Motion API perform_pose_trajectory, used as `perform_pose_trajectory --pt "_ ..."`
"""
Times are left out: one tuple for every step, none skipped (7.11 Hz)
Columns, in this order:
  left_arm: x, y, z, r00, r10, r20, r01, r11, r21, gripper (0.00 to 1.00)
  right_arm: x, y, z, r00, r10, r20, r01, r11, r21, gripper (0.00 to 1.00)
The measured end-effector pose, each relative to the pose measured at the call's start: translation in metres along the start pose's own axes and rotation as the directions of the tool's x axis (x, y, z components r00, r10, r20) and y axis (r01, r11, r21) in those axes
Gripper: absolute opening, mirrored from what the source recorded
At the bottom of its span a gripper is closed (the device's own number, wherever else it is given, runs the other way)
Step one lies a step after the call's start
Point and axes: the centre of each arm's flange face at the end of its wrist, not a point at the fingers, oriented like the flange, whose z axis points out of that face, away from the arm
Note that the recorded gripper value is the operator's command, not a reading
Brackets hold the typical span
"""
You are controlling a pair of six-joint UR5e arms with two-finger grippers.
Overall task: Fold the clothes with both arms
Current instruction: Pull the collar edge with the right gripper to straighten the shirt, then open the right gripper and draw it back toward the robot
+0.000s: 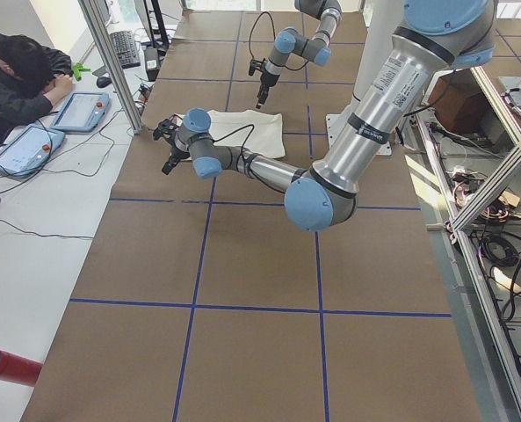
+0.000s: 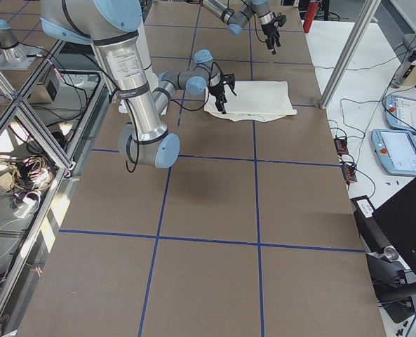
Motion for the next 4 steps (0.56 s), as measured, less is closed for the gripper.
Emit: perform_pose_trajectory --pt "0.003 0.004 -0.010 1.000 0.012 -0.018 -0.012 1.000 0.003 1.00 -0.004 -0.003 -0.006 0.999 -0.033 -0.003 0.034 0.999 0.011 1.00" --pt "0.008 0.005 -0.018 0.999 0.025 -0.035 -0.025 1.000 0.010 1.00 -0.004 -0.010 -0.010 0.997 -0.077 0.000 0.077 0.997 0.028 1.00" --pt "0.013 0.006 -0.021 0.997 0.058 -0.047 -0.057 0.998 0.014 1.00 -0.004 -0.021 -0.016 0.984 -0.179 0.016 0.178 0.982 0.059 1.00" --pt "0.011 0.015 -0.022 0.992 0.113 -0.048 -0.113 0.994 0.006 1.00 -0.007 -0.024 -0.019 0.954 -0.301 0.015 0.299 0.951 0.079 1.00"
